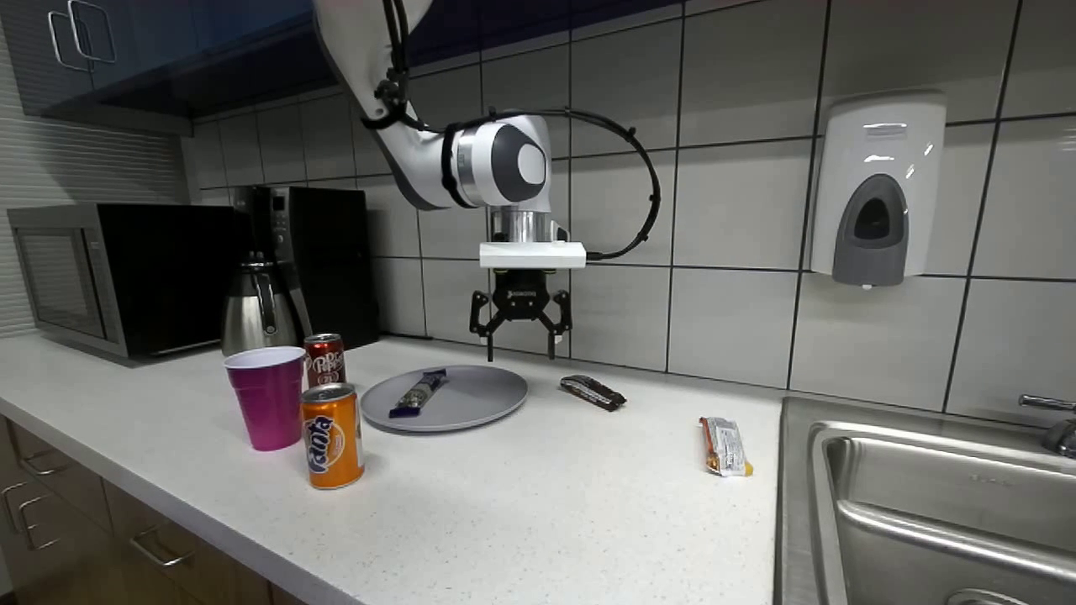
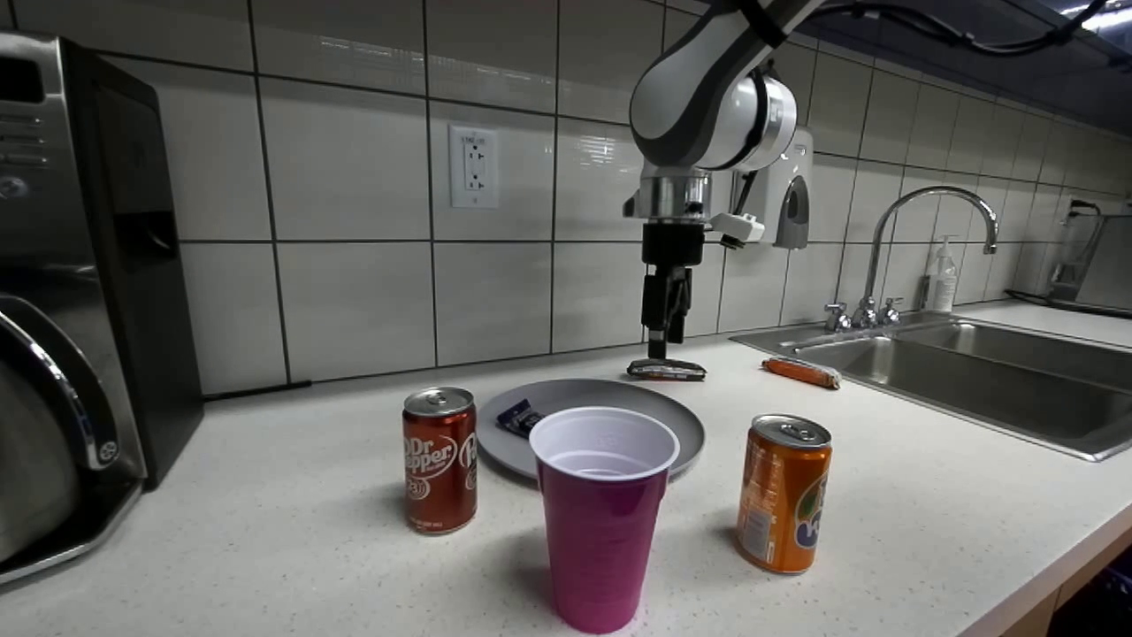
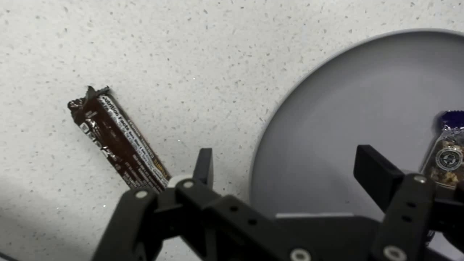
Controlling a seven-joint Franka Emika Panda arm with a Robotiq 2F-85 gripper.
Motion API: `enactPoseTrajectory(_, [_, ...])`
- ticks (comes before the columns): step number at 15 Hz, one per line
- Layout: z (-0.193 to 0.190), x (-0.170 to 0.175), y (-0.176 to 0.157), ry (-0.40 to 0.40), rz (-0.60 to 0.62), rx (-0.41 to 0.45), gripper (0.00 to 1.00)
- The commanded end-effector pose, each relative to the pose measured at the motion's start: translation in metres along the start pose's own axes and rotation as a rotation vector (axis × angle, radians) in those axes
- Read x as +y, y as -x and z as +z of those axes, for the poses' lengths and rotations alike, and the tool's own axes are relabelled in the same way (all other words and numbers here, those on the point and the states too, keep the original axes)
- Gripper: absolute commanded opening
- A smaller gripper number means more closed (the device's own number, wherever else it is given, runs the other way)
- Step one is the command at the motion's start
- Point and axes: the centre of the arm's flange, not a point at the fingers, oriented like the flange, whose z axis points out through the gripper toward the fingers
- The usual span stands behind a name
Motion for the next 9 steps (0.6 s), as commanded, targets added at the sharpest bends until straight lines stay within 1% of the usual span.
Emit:
enactPoseTrajectory(1, [-0.0006, 0.0005, 0.0000, 0.001, -0.003, -0.001, 1.00])
enactPoseTrajectory(9, [-0.0010, 0.0007, -0.0001, 0.001, -0.006, -0.002, 1.00])
